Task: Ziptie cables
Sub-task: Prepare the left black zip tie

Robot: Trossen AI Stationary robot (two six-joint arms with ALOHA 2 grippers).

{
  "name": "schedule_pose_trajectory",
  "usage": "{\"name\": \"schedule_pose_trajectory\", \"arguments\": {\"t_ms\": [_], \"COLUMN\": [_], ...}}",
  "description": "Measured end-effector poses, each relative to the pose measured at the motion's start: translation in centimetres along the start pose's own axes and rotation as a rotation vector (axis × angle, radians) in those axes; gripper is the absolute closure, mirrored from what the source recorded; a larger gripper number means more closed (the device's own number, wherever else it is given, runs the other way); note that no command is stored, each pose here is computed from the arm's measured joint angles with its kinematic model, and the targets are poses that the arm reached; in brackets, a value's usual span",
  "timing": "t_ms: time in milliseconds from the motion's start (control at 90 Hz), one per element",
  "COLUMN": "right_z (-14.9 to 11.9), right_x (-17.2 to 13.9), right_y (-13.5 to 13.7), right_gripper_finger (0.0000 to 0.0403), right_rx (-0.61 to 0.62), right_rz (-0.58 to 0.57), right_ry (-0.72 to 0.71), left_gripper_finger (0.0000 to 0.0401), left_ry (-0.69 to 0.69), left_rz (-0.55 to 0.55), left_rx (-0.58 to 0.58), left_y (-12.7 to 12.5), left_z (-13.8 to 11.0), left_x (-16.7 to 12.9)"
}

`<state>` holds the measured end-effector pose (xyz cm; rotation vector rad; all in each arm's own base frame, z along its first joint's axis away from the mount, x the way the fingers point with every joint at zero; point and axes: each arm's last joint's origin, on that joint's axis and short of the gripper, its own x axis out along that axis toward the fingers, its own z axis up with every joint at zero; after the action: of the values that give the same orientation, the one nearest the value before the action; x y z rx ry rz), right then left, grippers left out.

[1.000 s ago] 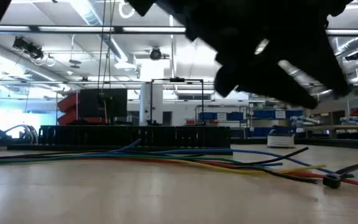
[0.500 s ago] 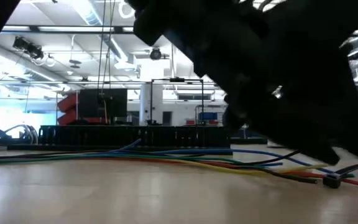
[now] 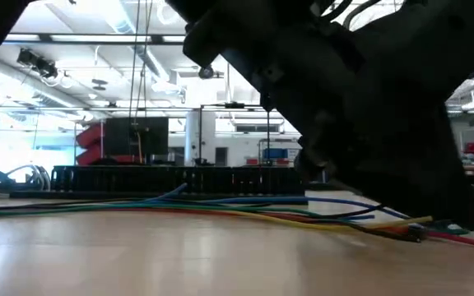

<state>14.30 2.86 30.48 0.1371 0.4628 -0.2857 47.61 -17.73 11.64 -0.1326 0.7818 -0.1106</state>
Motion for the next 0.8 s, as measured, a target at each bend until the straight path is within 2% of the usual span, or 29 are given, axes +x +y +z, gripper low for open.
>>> {"name": "schedule_pose_trajectory", "arguments": {"t_ms": [33,89,244,356,589,722,800], "right_z": [0.0,0.0,0.0,0.0,0.0,0.0,0.0], "right_x": [0.0,0.0,0.0,0.0,0.0,0.0,0.0], "right_y": [0.0,0.0,0.0,0.0,0.0,0.0,0.0], "right_gripper_finger": [0.0401,0.0401,0.0402,0.0400,0.0401,0.0401,0.0401], "right_rx": [0.000,0.000,-0.001,-0.001,-0.001,-0.001,0.004], "right_rz": [0.000,0.000,0.000,-0.005,-0.006,-0.006,-0.006], "right_ry": [0.000,0.000,0.000,-0.002,-0.002,-0.002,-0.002], "left_gripper_finger": [0.0375,0.0391,0.0399,0.0400,0.0401,0.0401,0.0401], "left_ry": [0.005,0.015,0.026,0.002,-0.133,-0.092,-0.081], "left_rz": [-0.013,-0.029,-0.028,-0.022,0.049,0.127,0.212], "left_rx": [0.001,0.001,0.020,0.073,0.211,0.285,0.332], "left_y": [0.0,-0.1,-0.1,-0.2,-1.1,-1.3,-1.5], "left_z": [0.0,-0.1,-0.1,0.5,5.6,6.4,6.8], "left_x": [0.0,0.0,-0.2,-0.8,-5.0,-6.6,-7.9]}}
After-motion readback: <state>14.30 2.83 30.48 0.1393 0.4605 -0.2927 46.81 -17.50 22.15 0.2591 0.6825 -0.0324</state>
